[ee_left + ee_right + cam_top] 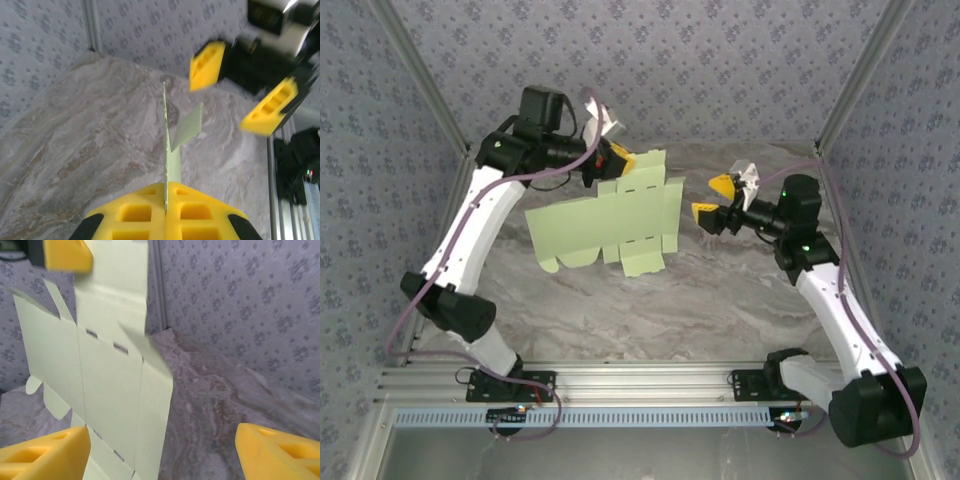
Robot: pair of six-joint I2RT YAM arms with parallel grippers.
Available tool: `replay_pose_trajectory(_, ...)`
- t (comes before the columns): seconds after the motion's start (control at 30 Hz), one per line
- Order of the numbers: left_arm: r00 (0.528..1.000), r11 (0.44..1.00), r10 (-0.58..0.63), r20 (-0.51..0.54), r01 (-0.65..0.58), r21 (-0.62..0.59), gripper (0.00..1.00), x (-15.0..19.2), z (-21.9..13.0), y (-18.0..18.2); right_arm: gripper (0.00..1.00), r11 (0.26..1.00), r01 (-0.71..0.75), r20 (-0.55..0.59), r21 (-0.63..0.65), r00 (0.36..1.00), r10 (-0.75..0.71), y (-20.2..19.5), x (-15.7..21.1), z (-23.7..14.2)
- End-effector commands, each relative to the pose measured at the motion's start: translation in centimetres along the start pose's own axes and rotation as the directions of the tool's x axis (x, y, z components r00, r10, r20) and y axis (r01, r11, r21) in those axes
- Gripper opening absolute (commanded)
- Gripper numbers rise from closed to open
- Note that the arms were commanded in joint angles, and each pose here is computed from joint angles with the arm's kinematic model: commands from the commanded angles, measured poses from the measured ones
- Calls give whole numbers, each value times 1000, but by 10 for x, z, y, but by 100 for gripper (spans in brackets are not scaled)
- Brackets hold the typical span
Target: Fold the paper box
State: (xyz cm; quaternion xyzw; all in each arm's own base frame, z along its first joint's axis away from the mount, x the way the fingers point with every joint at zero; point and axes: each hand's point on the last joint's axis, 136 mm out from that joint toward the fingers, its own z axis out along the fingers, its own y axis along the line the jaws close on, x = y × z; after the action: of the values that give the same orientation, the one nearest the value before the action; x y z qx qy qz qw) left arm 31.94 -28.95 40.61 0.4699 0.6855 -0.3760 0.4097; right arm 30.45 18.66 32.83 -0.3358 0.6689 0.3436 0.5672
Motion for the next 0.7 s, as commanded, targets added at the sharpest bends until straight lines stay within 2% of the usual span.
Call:
replay_pose_trajectory(0.0, 990, 1000, -4, 140, 0, 25, 0, -33, -12, -10, 78, 994, -11, 44, -113, 999, 16, 16, 3, 19)
replay_pose_trajectory(0.2, 986, 999, -42, 162, 38, 30, 0, -38, -18, -13, 74, 974, 32, 103, -226, 995, -9, 26, 8, 34)
replay_pose_trajectory(0.33, 983, 998, -55, 173, 51, 28, 0, -38, -20, -12, 66, 961, 41, 129, -273, 992, -5, 31, 6, 35)
replay_pose_trajectory(0.5, 977, 997, -76, 198, 74, 16, 0, -37, -25, -5, 57, 967, 20, 180, -255, 983, 28, 22, 0, 29)
replay_pose_trajectory(0.67, 973, 996, -89, 212, 89, 12, 0, -36, -27, 0, 35, 970, -12, 182, -244, 982, 58, 16, 2, 34)
